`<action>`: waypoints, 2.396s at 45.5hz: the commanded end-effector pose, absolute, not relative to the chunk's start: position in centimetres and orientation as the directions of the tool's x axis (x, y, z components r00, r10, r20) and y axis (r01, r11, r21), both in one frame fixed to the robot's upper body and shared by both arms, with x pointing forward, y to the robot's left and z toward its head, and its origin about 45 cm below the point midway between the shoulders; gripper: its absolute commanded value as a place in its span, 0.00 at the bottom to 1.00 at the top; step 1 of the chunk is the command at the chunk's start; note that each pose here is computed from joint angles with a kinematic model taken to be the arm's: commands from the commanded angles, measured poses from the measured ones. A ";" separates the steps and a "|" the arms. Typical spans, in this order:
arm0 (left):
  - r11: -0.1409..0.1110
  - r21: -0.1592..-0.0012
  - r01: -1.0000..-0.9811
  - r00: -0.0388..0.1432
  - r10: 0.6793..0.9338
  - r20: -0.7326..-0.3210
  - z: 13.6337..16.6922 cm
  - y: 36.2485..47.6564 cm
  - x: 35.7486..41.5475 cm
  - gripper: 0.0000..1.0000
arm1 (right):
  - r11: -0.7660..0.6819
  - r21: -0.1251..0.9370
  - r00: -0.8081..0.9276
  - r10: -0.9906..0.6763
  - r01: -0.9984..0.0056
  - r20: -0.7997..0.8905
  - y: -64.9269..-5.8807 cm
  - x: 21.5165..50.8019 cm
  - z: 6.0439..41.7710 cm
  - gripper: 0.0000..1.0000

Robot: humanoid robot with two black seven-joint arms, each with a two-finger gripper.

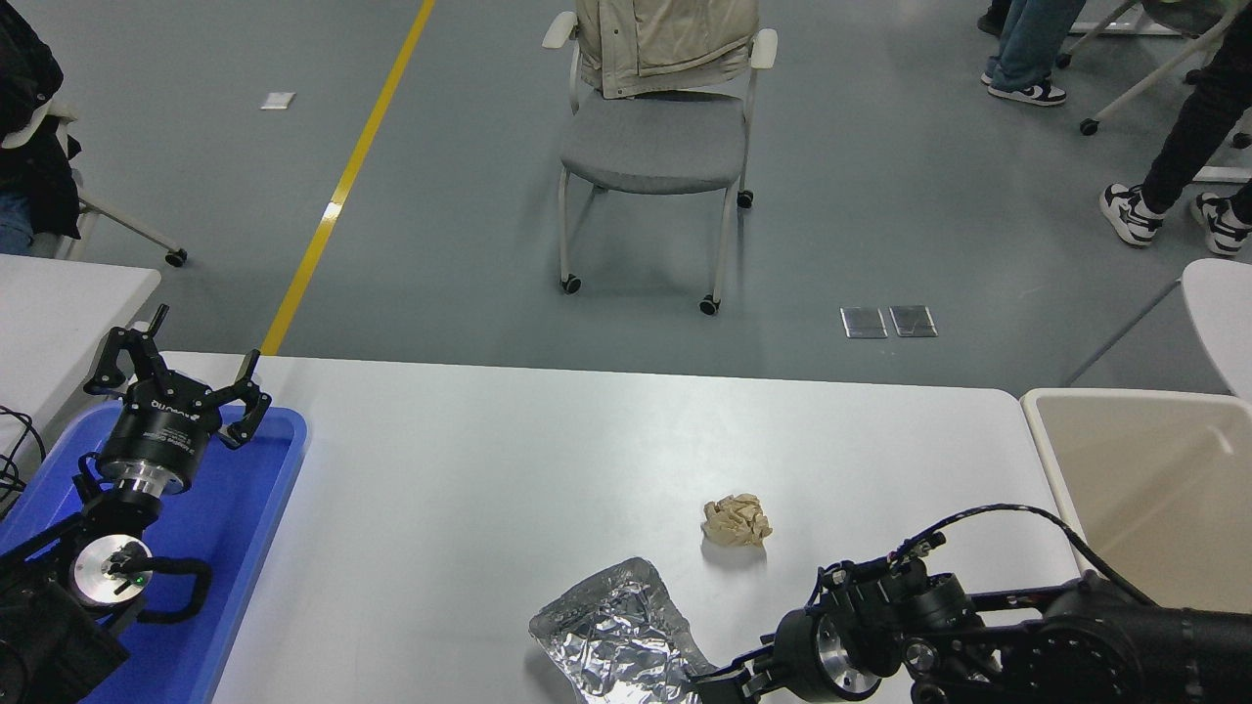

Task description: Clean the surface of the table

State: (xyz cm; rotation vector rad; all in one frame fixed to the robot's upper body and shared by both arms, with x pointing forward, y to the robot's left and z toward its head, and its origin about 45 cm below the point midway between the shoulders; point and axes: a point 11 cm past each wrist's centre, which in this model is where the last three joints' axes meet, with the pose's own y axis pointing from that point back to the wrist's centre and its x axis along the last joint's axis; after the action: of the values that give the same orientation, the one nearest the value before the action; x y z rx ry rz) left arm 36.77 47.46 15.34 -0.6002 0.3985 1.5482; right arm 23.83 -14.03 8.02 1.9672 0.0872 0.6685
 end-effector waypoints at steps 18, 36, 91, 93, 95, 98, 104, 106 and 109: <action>-0.074 -0.107 -0.991 0.004 0.806 -0.593 15.33 47.5 36.77 1.00 | -0.475 0.861 0.838 0.384 -0.180 0.387 -13.3 22.7 6.5 0.18; -0.075 -0.108 -0.991 0.004 0.805 -0.593 15.34 47.5 36.77 1.00 | -0.488 0.850 0.841 0.361 -0.198 0.403 -14.8 23.9 7.6 0.00; -0.075 -0.108 -0.991 0.004 0.805 -0.593 15.34 47.5 36.77 1.00 | -0.463 0.720 0.840 -0.114 -0.517 0.531 -31.5 32.0 30.3 0.00; -0.075 -0.108 -0.991 0.004 0.805 -0.593 15.34 47.5 36.77 1.00 | -0.456 0.719 0.837 -0.122 -0.524 0.533 -31.9 31.9 30.4 0.00; -0.075 -0.108 -0.991 0.004 0.805 -0.593 15.34 47.5 36.77 1.00 | -0.451 0.720 0.837 -0.132 -0.528 0.532 -32.4 31.9 30.4 0.00; -0.075 -0.108 -0.991 0.004 0.805 -0.593 15.34 47.5 36.77 1.00 | -0.447 0.720 0.837 -0.146 -0.531 0.527 -33.0 31.7 30.2 0.00; -0.075 -0.108 -0.991 0.004 0.805 -0.593 15.34 47.5 36.77 1.00 | -0.436 0.701 0.820 -0.196 -0.564 0.538 -34.7 32.1 30.1 0.00; -0.075 -0.108 -0.991 0.004 0.805 -0.593 15.34 47.5 36.77 1.00 | -0.426 0.698 0.814 -0.216 -0.576 0.540 -35.6 32.1 29.9 0.00; -0.075 -0.108 -0.991 0.004 0.805 -0.593 15.34 47.5 36.77 1.00 | -0.409 0.689 0.799 -0.242 -0.599 0.551 -36.8 32.1 29.9 0.00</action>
State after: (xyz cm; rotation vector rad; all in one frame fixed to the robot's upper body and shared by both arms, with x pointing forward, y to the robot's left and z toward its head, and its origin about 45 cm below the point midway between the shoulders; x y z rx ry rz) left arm 36.77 47.46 15.34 -0.6003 0.3986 1.5484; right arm 32.00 -33.16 29.74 2.0233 -0.5119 0.4810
